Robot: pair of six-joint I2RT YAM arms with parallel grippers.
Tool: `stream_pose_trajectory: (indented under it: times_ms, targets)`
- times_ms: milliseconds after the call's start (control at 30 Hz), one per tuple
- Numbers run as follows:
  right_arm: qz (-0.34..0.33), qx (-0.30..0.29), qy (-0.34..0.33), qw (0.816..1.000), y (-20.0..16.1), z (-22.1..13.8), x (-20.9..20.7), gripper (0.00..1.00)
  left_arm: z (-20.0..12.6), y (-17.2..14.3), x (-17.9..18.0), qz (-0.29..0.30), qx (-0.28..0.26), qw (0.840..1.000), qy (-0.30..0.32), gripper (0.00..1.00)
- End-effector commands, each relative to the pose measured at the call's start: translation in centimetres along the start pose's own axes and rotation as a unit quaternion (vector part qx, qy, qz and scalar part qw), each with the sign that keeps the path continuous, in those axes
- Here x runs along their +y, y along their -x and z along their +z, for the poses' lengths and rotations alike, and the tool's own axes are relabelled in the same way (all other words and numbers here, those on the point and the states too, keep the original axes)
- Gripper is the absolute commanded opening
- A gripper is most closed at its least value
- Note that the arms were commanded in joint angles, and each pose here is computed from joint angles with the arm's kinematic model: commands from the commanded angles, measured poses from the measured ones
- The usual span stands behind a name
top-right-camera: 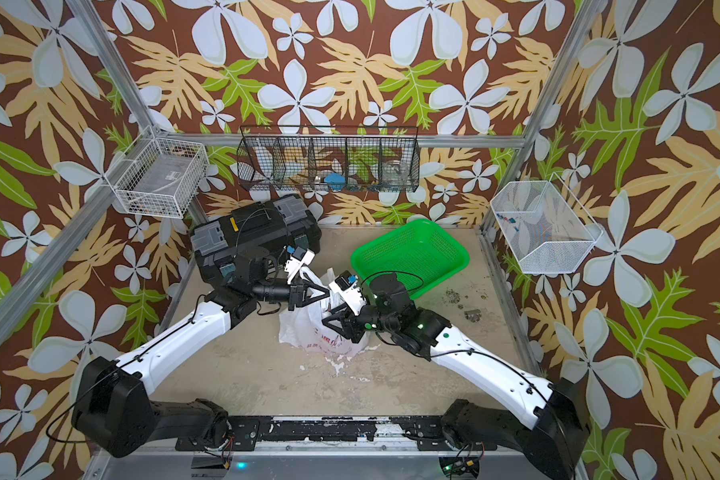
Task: Place the peach into a plastic bag & tie a knot
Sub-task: Cross the plastic bag at the center of the board.
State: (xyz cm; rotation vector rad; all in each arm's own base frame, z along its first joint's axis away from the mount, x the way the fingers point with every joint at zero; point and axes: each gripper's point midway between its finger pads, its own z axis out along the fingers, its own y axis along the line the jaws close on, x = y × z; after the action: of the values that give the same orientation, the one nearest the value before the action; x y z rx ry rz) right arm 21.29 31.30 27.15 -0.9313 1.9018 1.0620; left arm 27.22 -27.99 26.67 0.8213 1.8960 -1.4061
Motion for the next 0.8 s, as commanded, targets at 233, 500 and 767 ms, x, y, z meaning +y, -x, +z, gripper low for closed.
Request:
stream_pose_trajectory:
  times_ms: [233,500,767]
  targets:
    - [-0.087,0.065,-0.149,0.983,0.8,-3.2,-4.7,0.46,-0.4,0.0,-1.2,0.049,-0.012,0.998,-0.022,0.02]
    - [-0.169,0.091,-0.11,0.975,0.2,-2.0,-3.1,0.56,-0.4,-0.1,-1.3,0.057,-0.009,0.998,-0.024,0.02]
    - [-0.197,0.109,-0.123,0.967,-0.7,0.2,-4.1,0.57,-0.5,-0.2,-1.8,0.061,-0.007,0.998,-0.034,0.02]
